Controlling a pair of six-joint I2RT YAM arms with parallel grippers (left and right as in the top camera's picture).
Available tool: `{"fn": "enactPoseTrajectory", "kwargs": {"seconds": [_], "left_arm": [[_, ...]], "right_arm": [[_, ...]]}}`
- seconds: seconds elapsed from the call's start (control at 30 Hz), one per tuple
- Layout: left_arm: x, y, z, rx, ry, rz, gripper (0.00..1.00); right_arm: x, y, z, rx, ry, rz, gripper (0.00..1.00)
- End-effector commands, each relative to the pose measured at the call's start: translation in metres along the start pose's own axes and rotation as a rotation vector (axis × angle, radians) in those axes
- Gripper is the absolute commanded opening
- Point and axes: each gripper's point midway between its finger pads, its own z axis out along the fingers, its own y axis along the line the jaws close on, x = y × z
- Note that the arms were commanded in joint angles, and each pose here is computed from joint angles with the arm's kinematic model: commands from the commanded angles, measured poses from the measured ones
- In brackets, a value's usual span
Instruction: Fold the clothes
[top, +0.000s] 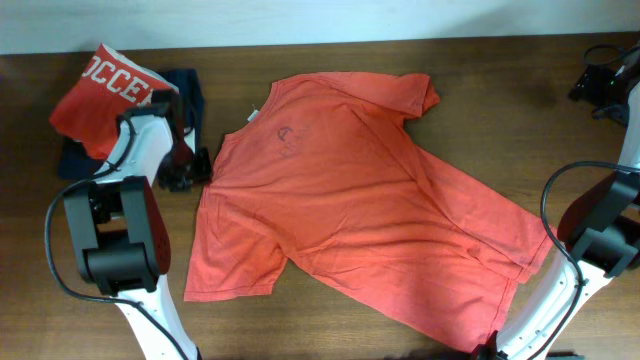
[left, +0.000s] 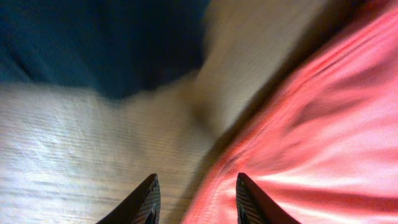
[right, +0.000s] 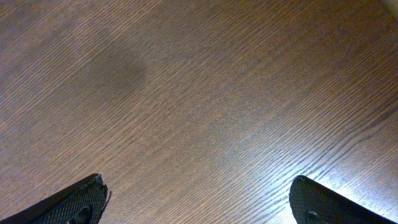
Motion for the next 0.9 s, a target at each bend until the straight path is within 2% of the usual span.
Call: {"fn": "enactPoseTrajectory", "kwargs": {"seconds": [0.0, 0.1, 0.17, 0.37, 0.67, 0.87], "left_arm": [[-0.038, -0.04, -0.049, 0.174, -0.128, 0.041, 0.4], [-0.055, -0.076, -0.081, 0.271, -0.215, 0.169, 0.4], [-0.065, -0.105, -0.107, 0.286, -0.294, 0.261, 0.39], [-0.061, -0.188, -0.15, 0.302, -0.44, 0.531, 0.39], [-0.044, -0.289, -0.149, 0.142, -0.639, 0.874, 0.41], [-0.034, -0.346, -0.123, 0.146, -0.707, 1.033, 0.42]], "right_arm": [[-0.006, 0.001, -0.01, 0.003, -0.025, 0.002, 0.99], [-0.006, 0.001, -0.01, 0.003, -0.025, 0.002, 0.99], [-0.006, 0.001, -0.01, 0.003, -0.025, 0.001, 0.99], [-0.006, 0.001, -0.01, 0.003, -0.025, 0.002, 0.99], [-0.006, 0.001, -0.01, 0.003, -0.025, 0.001, 0.99], [-0.006, 0.001, -0.01, 0.003, -0.025, 0.002, 0.99]]}}
